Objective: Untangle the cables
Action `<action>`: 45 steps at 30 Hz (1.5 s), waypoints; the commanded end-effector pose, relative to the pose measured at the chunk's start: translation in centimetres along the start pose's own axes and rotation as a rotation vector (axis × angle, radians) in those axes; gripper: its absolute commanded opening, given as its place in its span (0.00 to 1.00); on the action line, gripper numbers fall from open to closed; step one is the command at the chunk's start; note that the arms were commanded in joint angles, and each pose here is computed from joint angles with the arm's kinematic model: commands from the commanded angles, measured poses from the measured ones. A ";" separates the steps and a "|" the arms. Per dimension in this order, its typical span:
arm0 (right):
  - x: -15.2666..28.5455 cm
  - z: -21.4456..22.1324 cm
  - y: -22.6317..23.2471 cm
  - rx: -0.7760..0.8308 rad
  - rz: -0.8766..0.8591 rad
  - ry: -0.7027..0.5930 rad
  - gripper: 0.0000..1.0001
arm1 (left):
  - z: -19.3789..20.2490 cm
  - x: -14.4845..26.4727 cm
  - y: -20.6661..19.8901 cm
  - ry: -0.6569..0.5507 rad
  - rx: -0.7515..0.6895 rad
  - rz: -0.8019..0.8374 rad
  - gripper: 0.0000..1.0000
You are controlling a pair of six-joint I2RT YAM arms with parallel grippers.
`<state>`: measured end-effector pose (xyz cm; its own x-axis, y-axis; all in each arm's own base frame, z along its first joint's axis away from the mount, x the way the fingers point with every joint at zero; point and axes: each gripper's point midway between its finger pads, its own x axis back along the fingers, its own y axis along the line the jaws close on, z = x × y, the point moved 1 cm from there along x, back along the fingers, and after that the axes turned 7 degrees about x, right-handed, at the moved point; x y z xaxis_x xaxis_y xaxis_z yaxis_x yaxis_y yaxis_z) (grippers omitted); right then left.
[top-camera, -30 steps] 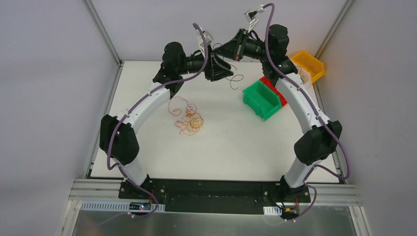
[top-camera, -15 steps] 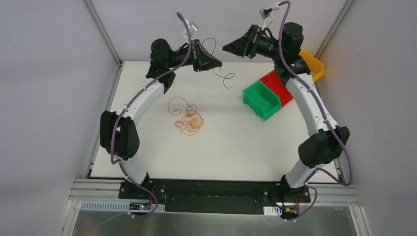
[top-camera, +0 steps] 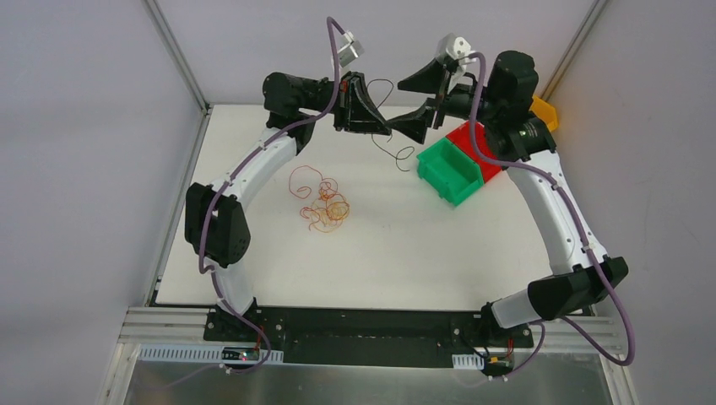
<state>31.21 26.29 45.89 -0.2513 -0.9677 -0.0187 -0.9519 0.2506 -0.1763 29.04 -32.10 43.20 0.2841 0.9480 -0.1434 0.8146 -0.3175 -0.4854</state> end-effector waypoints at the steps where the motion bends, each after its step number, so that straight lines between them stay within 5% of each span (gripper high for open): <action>1: 1.4 1.0 -1.5 0.424 -0.003 0.130 0.99 | 0.7 0.3 -1.3 0.098 -0.041 0.032 0.00; 5: 3.0 2.1 -3.1 0.477 0.028 0.280 0.99 | 2.9 1.2 -0.6 0.237 0.016 0.058 0.00; 11: 3.7 1.5 -1.6 -0.213 0.057 0.281 0.96 | 3.0 1.7 0.9 0.303 0.136 0.003 0.00; 15: 3.2 2.6 -1.0 -0.485 0.109 0.224 0.92 | 1.3 1.0 0.9 0.302 0.222 0.001 0.00; 18: 3.6 2.8 -1.6 -0.574 0.206 0.148 0.92 | 0.6 -0.4 0.2 0.237 0.423 0.029 0.00; 23: 5.7 3.5 -4.5 -0.617 0.364 0.121 0.94 | -1.5 -1.7 -0.9 0.156 0.586 0.010 0.00; 26: 6.8 3.4 -6.0 -0.642 0.413 0.110 0.94 | -2.6 -0.6 1.7 0.048 0.700 -0.079 0.00; 28: 7.2 3.2 -6.4 -0.654 0.425 0.112 0.94 | -1.0 1.7 6.0 -0.051 0.788 -0.328 0.00; 32: 7.7 3.5 -6.1 -0.654 0.440 0.125 0.94 | -0.4 7.7 11.3 -0.278 0.730 -0.826 0.00; 35: 7.9 4.0 -6.0 -0.585 0.483 0.124 0.94 | -1.8 8.6 12.8 -0.421 0.680 -1.017 0.00; 45: 0.9 4.3 -7.0 -0.409 0.525 0.085 0.88 | -2.0 5.4 13.5 -0.607 0.729 -1.160 0.00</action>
<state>36.27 21.92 40.91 -0.6381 -0.7489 0.1786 -0.6906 0.6593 0.2974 41.60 -33.51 35.33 -0.6050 0.6934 0.3914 0.0426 0.5191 -0.8537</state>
